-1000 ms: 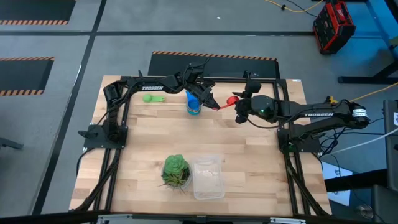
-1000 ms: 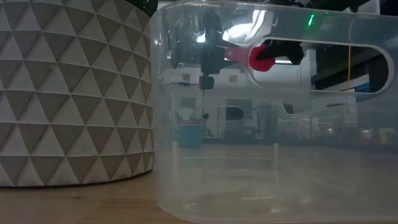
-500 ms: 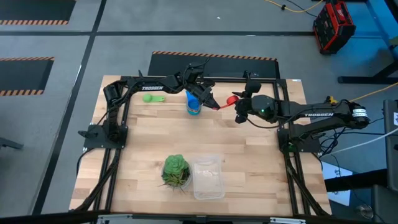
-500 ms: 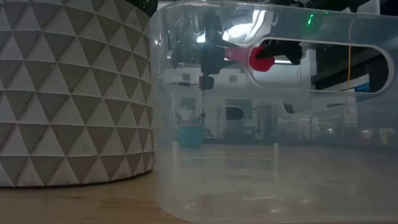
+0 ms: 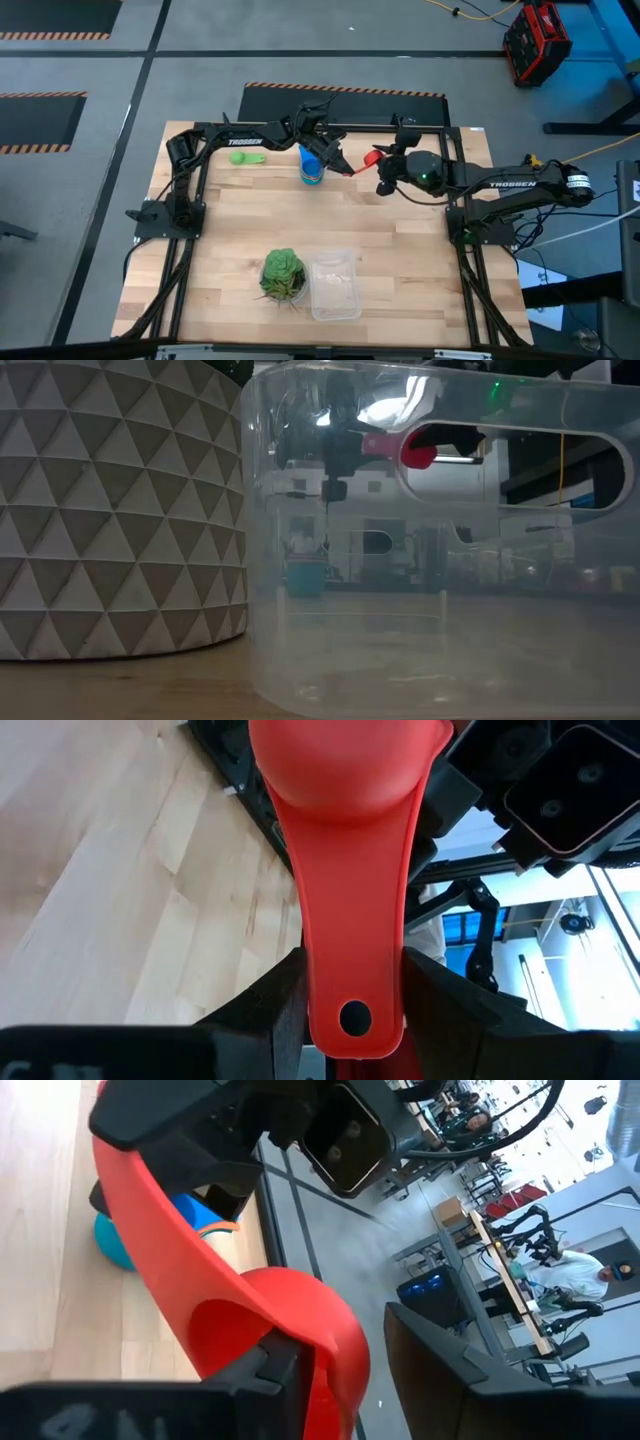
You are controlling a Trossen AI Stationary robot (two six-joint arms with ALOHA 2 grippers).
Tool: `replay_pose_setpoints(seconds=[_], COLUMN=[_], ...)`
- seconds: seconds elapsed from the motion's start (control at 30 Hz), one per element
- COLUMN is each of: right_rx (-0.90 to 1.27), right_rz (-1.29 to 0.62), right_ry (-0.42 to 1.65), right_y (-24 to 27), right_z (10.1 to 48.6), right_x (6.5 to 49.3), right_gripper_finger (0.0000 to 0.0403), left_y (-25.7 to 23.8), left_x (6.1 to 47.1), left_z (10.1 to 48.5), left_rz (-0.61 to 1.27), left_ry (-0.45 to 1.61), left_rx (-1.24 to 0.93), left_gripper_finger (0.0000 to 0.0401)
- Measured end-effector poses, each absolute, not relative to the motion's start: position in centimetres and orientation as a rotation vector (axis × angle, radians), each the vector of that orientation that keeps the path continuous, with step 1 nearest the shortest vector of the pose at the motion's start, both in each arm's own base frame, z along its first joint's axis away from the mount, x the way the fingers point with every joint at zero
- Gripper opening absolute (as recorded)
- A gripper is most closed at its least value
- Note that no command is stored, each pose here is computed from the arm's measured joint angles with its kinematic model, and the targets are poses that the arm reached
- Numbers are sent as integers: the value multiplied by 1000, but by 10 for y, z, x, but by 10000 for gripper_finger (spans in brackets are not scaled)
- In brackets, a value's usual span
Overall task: Nest measuring cups in basket
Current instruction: Stack the red measuring cup on top of the blue measuring cup
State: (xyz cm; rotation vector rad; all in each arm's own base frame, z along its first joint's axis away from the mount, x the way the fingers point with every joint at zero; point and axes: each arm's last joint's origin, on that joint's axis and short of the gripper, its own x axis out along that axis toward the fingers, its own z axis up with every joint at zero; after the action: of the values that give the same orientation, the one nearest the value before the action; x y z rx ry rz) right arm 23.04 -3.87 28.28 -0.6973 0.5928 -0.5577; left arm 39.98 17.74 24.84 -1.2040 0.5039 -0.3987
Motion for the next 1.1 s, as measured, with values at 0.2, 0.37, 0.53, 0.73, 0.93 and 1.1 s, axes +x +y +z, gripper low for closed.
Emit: replay_pose_setpoints(seconds=[0.2,0.37,0.53,0.73,0.93,1.1], right_rx=[-701,-719,-709,-708,-697,-638], right_rz=[-554,-548,-547,-545,-553,-657], right_ry=[597,617,613,610,622,620], right_y=[-39,-39,-39,-39,-39,-41], right_z=[282,281,281,281,280,281], right_x=[230,230,230,230,229,228], right_gripper_finger=[80,32,41,25,22,21], left_y=[178,178,178,178,185,205], left_x=[400,400,400,400,398,390], left_z=[249,249,249,250,253,259], left_rz=[-398,-402,-407,-408,-423,-400], left_ry=[499,505,497,489,426,325], left_rx=[-1201,-1210,-1191,-1179,-1064,-939], left_gripper_finger=[141,141,140,140,140,141])
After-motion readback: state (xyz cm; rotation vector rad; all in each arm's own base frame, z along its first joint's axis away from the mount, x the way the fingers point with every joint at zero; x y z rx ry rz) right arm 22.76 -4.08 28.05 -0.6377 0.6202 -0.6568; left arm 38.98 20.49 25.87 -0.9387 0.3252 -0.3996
